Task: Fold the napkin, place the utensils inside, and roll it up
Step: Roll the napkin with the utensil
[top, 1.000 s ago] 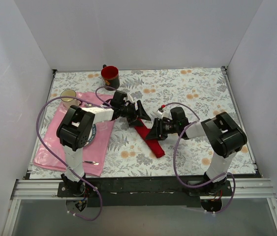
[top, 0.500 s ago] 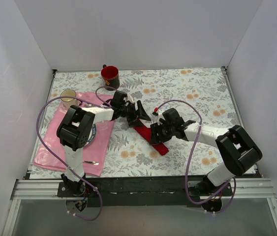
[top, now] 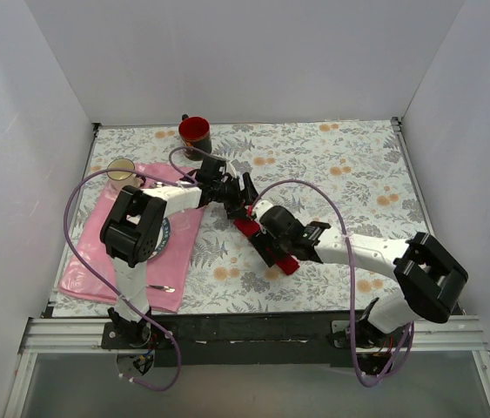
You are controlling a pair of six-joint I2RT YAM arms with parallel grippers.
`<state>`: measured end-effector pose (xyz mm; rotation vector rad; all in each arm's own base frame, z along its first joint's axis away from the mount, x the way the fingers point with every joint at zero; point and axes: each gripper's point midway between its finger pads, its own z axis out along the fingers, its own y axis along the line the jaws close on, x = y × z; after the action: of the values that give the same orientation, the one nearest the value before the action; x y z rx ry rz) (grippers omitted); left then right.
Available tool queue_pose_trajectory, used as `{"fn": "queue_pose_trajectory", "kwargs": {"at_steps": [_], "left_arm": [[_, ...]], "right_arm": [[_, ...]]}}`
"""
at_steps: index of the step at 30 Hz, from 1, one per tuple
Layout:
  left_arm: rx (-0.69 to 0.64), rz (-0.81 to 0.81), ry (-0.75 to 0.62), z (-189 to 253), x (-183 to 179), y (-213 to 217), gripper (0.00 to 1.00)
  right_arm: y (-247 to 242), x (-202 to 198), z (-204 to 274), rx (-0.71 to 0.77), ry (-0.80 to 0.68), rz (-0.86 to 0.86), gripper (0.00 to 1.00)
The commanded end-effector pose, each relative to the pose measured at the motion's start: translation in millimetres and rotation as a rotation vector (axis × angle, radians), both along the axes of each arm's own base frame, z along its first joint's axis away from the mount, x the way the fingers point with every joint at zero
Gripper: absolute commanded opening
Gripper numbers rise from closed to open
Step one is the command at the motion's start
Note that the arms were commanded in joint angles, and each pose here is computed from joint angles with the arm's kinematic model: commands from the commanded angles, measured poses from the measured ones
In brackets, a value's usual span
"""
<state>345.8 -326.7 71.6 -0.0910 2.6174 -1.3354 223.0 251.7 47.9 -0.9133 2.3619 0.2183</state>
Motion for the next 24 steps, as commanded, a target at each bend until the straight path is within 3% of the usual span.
{"fn": "queue_pose_trajectory", "kwargs": {"at_steps": [1, 6, 13, 19, 24], "left_arm": [[-0.014, 0.006, 0.012, 9.5, 9.8, -1.7, 0.68], [-0.011, 0.009, 0.045, 5.8, 12.4, -0.7, 0.68], [-0.016, 0.03, 0.054, 7.3, 18.0, 4.6, 0.69], [-0.027, 0.065, 0.017, 34.9, 36.5, 15.1, 0.73], [-0.031, 0.057, -0.017, 61.4, 44.6, 18.0, 0.75]], "right_arm": [[6.0, 23.2, 37.1, -0.052, -0.235, 0.039, 0.82], [28.6, 28.1, 35.6, -0.084, -0.313, 0.094, 0.82], [52.6, 29.8, 15.7, -0.176, -0.353, 0.143, 0.73], [50.6, 32.2, -3.9, -0.21, -0.349, 0.132, 0.63], [41.6, 32.2, -19.2, -0.255, -0.345, 0.121, 0.61]]}}
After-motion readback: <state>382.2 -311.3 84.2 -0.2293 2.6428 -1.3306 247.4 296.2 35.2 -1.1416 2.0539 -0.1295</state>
